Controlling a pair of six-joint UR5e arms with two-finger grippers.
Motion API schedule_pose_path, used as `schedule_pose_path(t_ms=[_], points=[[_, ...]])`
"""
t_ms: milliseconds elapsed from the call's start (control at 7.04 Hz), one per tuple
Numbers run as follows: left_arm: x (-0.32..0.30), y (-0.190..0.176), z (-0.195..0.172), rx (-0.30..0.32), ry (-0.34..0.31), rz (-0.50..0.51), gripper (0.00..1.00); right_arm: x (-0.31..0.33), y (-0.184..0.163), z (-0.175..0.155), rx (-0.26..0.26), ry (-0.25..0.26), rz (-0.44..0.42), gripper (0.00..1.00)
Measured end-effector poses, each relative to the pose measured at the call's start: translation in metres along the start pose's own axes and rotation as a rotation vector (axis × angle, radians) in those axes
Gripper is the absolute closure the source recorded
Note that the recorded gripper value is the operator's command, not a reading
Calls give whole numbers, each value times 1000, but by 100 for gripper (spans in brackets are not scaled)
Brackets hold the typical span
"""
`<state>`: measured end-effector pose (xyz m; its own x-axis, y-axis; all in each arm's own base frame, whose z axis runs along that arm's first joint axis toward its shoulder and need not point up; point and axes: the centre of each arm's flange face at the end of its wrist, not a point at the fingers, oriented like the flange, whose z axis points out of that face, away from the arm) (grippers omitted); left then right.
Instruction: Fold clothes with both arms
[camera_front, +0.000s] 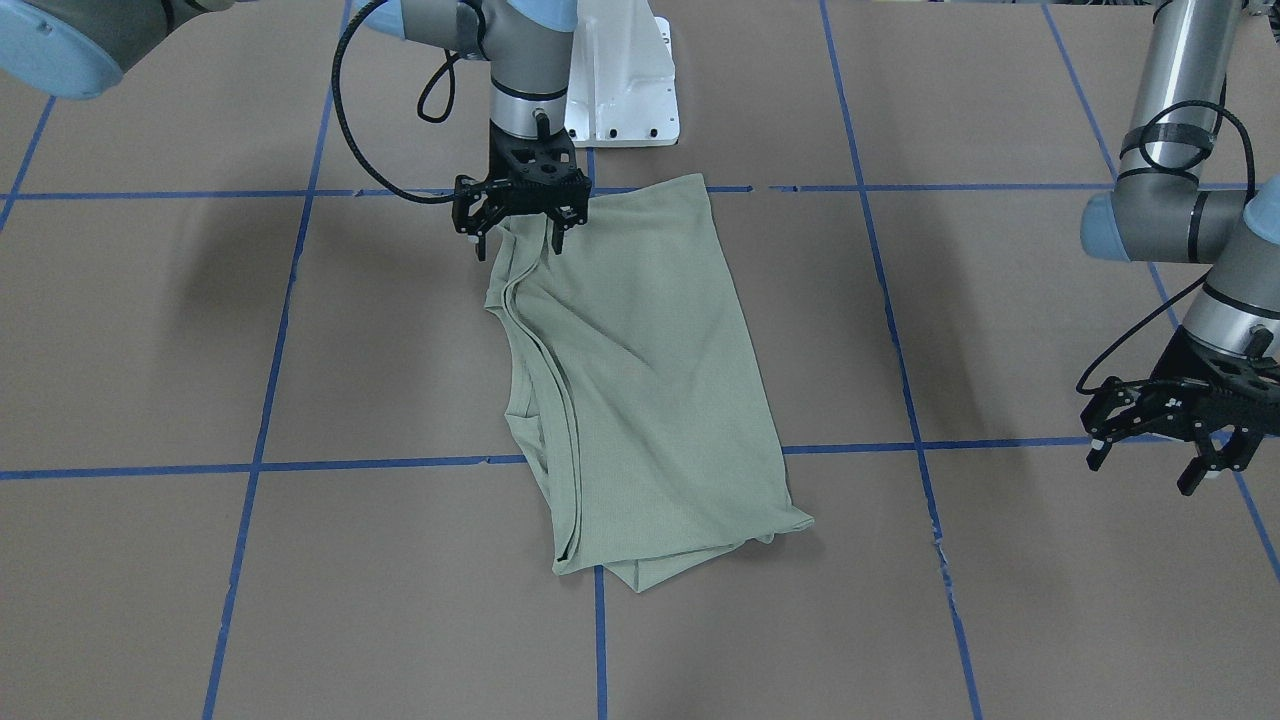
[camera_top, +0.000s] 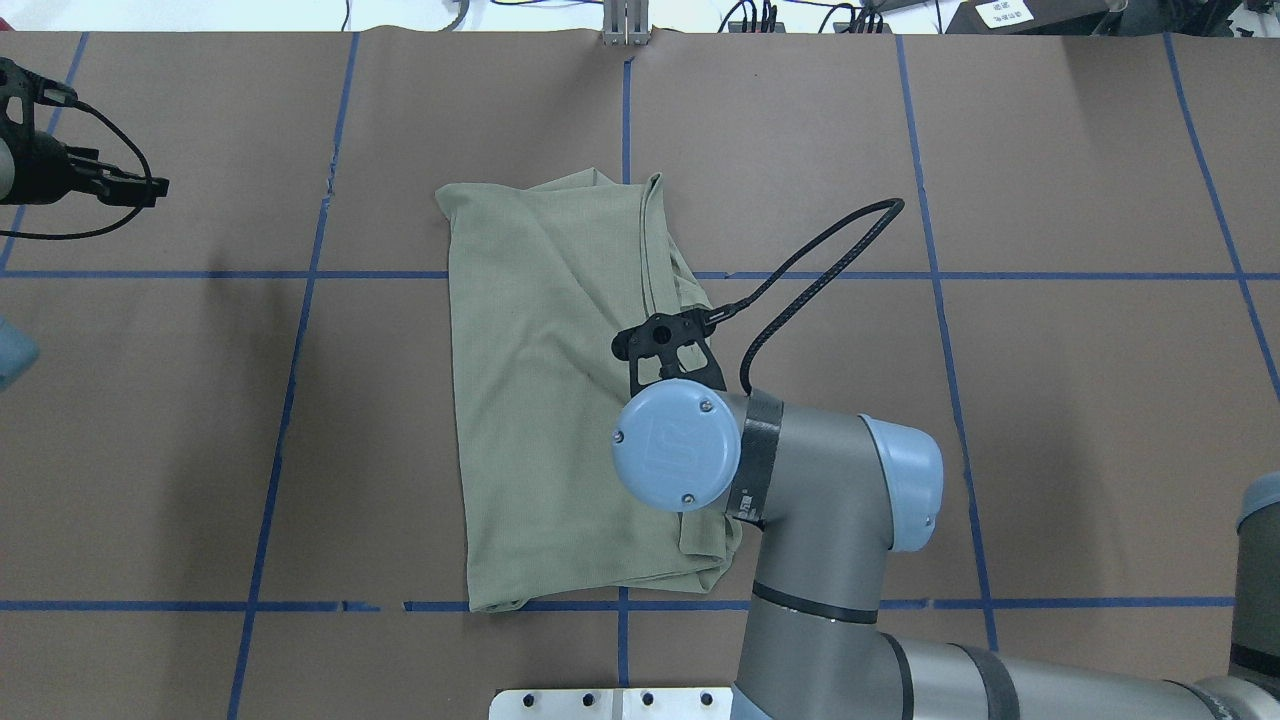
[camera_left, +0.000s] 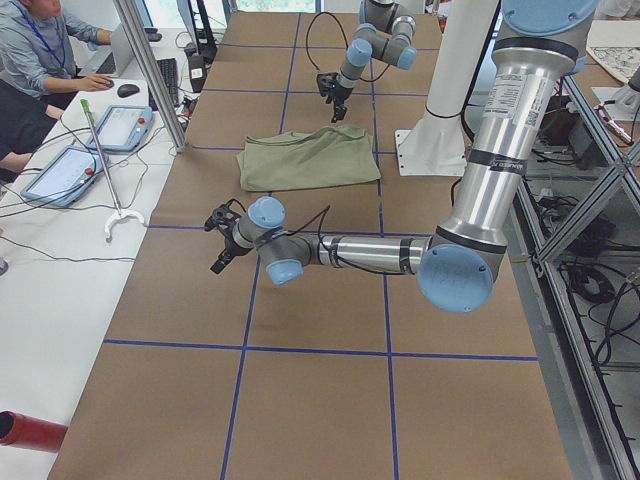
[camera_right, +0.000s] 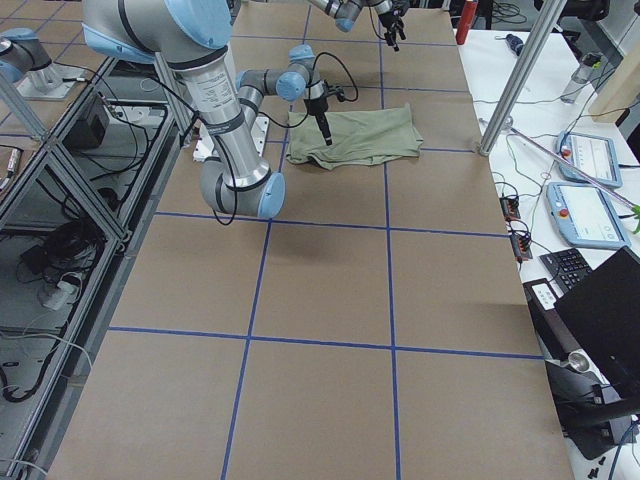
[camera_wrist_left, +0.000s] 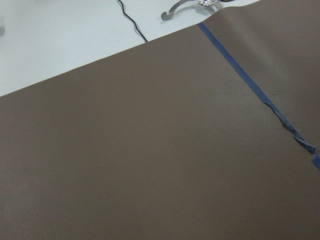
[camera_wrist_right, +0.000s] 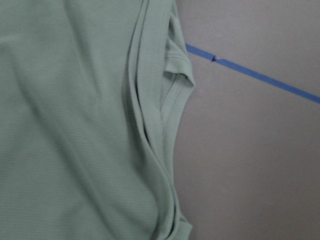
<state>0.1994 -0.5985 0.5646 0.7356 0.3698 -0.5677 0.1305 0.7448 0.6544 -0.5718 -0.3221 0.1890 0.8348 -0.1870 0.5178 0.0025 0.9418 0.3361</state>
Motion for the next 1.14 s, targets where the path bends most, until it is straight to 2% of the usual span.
schedule_pose_path(t_ms=[142, 426, 710, 1136], points=[[-1, 1, 0, -1, -1, -1, 0, -16, 14, 13, -27, 18, 28, 0], [-3, 5, 0, -5, -3, -2, 0, -32, 31, 44, -67, 100, 38, 0], [-3, 6, 0, -7, -4, -8, 0, -30, 37, 54, -94, 170, 23, 0], [-3, 7, -1, -2, 0, -40, 0, -15, 41, 61, -114, 239, -7, 0]])
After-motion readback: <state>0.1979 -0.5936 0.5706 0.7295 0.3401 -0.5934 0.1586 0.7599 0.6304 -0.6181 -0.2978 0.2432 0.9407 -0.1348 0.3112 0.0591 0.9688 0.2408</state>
